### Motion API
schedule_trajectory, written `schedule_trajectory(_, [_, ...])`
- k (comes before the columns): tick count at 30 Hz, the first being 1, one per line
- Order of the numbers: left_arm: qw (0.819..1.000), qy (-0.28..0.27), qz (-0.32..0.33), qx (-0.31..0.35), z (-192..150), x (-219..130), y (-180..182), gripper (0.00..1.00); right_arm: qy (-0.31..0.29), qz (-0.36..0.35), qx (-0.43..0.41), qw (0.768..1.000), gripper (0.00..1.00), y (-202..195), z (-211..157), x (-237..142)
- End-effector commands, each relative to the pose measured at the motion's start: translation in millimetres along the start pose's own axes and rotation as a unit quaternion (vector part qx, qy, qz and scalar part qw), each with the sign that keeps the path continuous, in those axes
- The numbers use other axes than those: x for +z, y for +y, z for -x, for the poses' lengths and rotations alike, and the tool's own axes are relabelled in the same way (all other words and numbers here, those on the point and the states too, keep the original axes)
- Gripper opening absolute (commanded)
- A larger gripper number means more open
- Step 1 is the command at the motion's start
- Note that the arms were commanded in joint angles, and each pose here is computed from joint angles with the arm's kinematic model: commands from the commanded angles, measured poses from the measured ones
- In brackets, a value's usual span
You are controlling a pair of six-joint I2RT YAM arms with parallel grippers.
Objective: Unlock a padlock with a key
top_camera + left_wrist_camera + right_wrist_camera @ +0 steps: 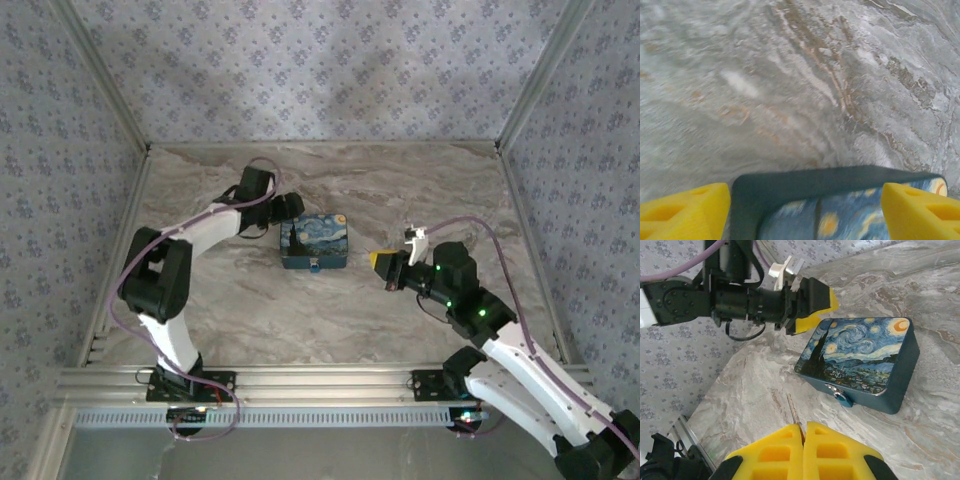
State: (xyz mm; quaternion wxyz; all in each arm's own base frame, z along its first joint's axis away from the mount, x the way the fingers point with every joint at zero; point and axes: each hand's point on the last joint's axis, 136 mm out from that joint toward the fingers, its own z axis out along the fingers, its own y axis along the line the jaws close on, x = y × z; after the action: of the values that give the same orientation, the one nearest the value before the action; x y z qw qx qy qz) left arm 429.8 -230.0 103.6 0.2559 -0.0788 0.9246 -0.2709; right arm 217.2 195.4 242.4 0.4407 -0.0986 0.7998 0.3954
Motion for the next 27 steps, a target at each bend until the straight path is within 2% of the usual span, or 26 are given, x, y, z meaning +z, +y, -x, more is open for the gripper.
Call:
schedule_trajectory(1, [0.999,0.032,-0.039,-0.002,-3,13,-16,0.77,0.002,-0.019,-0.007,1.0,0.0,-10,-5,-5])
schedule_trajectory(5, [0.996,0.048,-0.072,0.004,-10,23,-33,0.75,0.006,-0.023,-0.005,1.0,0.0,-14,-8,-5])
schedule_trajectory(12, [0.985,0.09,-0.135,0.059,-33,33,-74,0.75,0.019,-0.036,0.001,0.999,0.0,-28,-15,4])
schedule_trajectory(16, [0.985,0.088,-0.131,0.065,-34,32,-77,0.76,0.034,-0.055,0.004,0.998,0.0,-38,-20,11])
schedule_trajectory(20, [0.989,0.058,-0.122,0.058,-22,12,-70,0.77,0.045,-0.085,0.012,0.995,0.0,-53,-19,16])
schedule_trajectory(25, [0.991,0.013,-0.112,0.067,-18,-30,-63,0.81,0.053,-0.128,0.026,0.99,0.0,-75,-17,21])
schedule_trajectory(27, [0.991,0.0,-0.116,0.069,-23,-46,-61,0.89,0.056,-0.145,0.033,0.987,0.0,-86,-16,24])
